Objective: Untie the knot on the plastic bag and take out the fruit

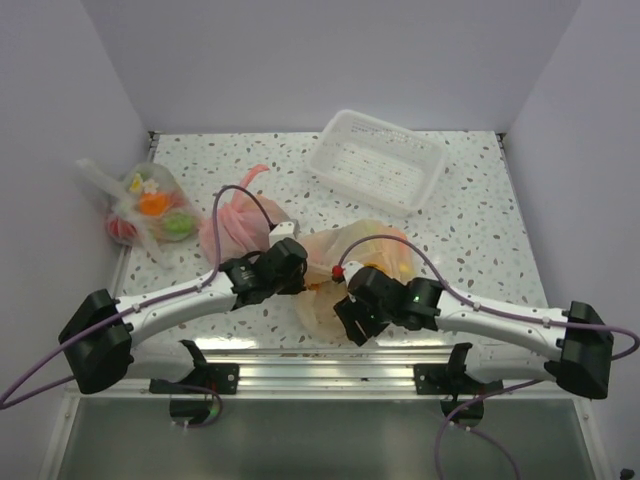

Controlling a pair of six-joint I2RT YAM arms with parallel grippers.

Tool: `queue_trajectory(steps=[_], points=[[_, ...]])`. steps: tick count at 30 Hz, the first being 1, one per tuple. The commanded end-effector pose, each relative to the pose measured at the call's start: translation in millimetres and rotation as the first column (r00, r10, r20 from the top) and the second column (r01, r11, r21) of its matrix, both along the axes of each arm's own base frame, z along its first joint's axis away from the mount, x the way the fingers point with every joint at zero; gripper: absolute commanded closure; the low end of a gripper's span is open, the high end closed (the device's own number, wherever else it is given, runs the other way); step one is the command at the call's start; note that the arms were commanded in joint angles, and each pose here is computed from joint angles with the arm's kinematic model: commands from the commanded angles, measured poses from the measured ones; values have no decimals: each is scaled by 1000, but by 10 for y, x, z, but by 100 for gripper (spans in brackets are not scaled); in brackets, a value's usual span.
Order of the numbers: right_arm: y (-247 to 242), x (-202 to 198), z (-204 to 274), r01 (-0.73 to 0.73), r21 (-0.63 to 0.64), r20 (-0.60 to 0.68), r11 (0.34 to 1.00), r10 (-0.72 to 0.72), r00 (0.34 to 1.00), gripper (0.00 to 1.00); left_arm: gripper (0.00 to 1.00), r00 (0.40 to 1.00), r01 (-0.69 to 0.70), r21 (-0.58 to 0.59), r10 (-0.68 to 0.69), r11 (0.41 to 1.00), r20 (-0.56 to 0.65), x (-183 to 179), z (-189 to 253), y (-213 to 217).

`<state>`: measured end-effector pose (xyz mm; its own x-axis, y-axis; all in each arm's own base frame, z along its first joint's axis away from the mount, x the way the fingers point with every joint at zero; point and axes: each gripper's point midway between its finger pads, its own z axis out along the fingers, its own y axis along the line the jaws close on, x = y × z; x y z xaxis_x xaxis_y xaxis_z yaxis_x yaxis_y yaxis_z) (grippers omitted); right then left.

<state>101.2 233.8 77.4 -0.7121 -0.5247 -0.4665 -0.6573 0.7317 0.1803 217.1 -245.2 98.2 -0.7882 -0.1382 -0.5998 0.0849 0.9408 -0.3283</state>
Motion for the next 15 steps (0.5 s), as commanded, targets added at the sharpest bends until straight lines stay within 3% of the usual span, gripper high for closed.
queue_trajectory(steps=[1, 5, 15], points=[[203, 288, 692, 5, 126, 169, 992, -26, 985, 36, 97, 1000, 2, -33, -1, 999, 25, 42, -35, -109], [277, 582, 982, 22, 105, 276, 994, -51, 960, 41, 97, 999, 9, -23, -8, 1000, 37, 38, -54, -102], [169, 1492, 638, 168, 36, 261, 985, -171, 950, 57, 97, 997, -11, -20, 12, 1000, 78, 51, 63, -15]])
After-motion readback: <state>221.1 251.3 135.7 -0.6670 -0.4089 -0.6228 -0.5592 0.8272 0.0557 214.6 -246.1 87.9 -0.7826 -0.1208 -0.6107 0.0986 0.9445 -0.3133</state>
